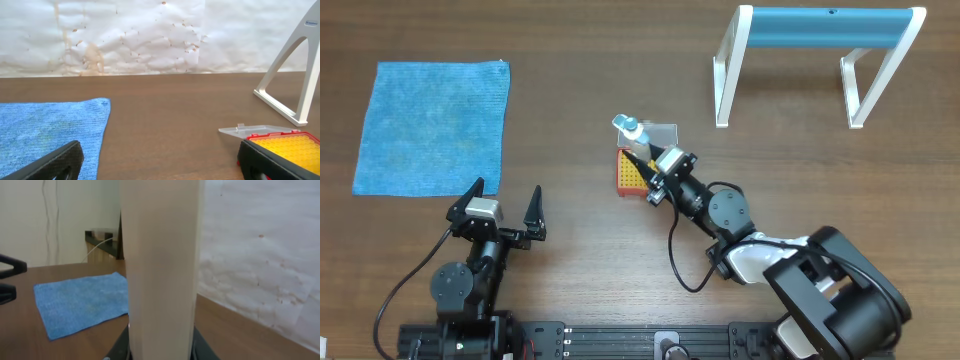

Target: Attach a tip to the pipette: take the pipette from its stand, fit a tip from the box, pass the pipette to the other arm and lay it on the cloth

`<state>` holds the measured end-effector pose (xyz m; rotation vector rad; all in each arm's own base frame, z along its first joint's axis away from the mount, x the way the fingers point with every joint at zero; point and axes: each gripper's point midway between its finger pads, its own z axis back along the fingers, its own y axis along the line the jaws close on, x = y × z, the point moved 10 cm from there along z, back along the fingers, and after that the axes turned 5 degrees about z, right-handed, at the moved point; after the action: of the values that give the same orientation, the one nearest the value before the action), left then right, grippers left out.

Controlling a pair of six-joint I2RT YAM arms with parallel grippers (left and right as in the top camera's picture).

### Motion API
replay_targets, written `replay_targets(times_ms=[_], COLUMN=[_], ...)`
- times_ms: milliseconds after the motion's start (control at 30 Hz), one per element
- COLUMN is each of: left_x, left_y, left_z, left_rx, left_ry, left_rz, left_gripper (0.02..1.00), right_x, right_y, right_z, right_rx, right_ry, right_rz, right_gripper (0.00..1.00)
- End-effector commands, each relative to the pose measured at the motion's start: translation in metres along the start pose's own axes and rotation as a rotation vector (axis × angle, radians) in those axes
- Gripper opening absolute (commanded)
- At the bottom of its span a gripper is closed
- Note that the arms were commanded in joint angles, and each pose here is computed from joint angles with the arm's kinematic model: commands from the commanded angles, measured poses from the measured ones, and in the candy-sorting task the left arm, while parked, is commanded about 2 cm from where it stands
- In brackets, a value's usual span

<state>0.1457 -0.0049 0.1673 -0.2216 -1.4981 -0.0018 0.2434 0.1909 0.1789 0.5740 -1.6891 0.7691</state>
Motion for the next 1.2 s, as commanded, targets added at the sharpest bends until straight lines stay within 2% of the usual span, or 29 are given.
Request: replay_targets(times_ms=[33, 100, 367, 500, 700, 1200], left_x=[-0.001, -0.001, -0.001, -0.001, -0.001, -0.001], left_y=[0.0, 0.0, 0.0, 0.0, 0.0, 0.0], left_z=[0.0, 0.0, 0.0, 0.0, 0.0, 0.0], left_rx=[0.007, 0.007, 0.007, 0.007, 0.007, 0.007], left_ry=[0.003, 0.003, 0.003, 0.003, 0.003, 0.003], left_rz=[-0.013, -0.013, -0.013, -0.013, -0.013, -0.013], left_gripper=[0.996, 0.996, 0.998, 0.998, 0.998, 0.998], right_x=[-0.008, -0.011, -0.031, -0.032, -0.036, -0.047], right_y=[-0.004, -0.005, -0.01, -0.014, -0.022, -0.02], right_z=[-0.008, -0.012, -0.013, -0.013, -0.016, -0.024], right_rx=[-0.068, -0.068, -0.115, -0.159, -0.182, -0.161], right_ry=[0.016, 0.021, 0.082, 0.086, 0.088, 0.11], right_rz=[-0.113, -0.158, -0.192, -0.19, -0.187, -0.205], right_gripper=[0.077, 0.077, 0.077, 0.08, 0.077, 0.077])
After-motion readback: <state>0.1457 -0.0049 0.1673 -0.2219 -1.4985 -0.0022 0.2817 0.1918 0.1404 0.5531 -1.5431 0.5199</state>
